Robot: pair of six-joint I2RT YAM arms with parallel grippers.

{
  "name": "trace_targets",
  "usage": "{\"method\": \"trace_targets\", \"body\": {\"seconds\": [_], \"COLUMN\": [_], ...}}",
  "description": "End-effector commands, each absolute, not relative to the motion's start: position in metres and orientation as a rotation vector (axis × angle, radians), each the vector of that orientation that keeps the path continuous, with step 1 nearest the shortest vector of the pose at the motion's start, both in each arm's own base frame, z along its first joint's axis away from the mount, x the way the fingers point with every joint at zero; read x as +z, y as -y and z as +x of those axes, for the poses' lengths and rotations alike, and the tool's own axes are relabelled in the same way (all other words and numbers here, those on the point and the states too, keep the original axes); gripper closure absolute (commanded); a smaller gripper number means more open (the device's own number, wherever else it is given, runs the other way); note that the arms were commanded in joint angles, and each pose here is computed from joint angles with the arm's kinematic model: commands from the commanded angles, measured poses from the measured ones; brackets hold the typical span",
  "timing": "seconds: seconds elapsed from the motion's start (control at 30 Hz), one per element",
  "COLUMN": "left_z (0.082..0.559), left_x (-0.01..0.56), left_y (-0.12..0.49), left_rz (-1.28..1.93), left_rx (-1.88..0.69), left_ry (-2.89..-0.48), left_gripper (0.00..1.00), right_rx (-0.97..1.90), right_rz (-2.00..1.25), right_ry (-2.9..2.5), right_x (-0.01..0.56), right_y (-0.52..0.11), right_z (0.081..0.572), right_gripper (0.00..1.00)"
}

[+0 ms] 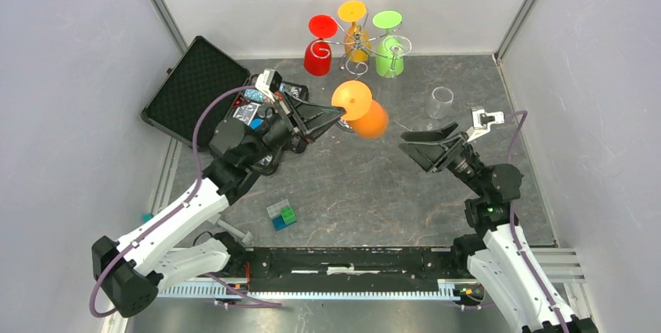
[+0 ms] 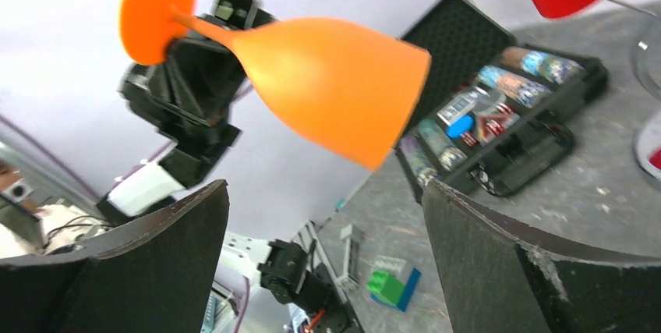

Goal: Take the wine glass off the wine glass rack

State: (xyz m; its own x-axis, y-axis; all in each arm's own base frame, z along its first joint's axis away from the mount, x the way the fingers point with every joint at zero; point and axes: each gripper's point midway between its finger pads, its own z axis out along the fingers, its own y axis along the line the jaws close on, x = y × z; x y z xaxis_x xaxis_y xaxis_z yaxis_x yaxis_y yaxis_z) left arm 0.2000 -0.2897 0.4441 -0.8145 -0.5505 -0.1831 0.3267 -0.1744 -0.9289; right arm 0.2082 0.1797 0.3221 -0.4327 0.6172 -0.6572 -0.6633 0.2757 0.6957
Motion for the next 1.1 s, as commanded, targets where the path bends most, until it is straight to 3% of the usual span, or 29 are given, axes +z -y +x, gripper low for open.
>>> {"method": "trace_targets", "body": {"seconds": [0.0, 0.13, 0.33, 0.5, 0.57, 0.9, 1.07], "left_z": [0.164, 0.147, 0.139, 0.136, 0.135, 0.129, 0.129], "left_x": [0.491, 0.506, 0.513, 0.514, 0.513, 0.506, 0.501], "left_y": [0.285, 0.288, 0.288, 0.288, 0.289, 0.296, 0.3], "left_rz": [-0.233, -0.18, -0.16, -0.152, -0.14, -0.112, -0.109], "left_rx": [-2.363, -2.541, -2.596, -2.628, -2.636, -2.714, -2.721], "left_ry": [-1.324, -1.234, -1.182, -1.16, -1.161, -1.131, -1.137], "left_gripper": [0.98, 0.98, 0.98, 0.98, 0.98, 0.98, 0.98], "right_rx": [1.561, 1.605, 1.627, 1.654, 1.669, 1.728, 1.723], "right_rz": [-0.153, -0.173, -0.221, -0.338, -0.372, -0.487, -0.527], "right_ry": [-1.188, -1.122, -1.025, -0.889, -0.818, -0.548, -0.504], "right_x": [0.372, 0.386, 0.405, 0.435, 0.445, 0.475, 0.487], "right_y": [-0.18, -0.179, -0.175, -0.173, -0.17, -0.156, -0.156], "right_z": [0.173, 0.161, 0.146, 0.119, 0.106, 0.067, 0.064], "right_gripper": [0.02, 0.02, 0.02, 0.34, 0.4, 0.45, 0.55]}}
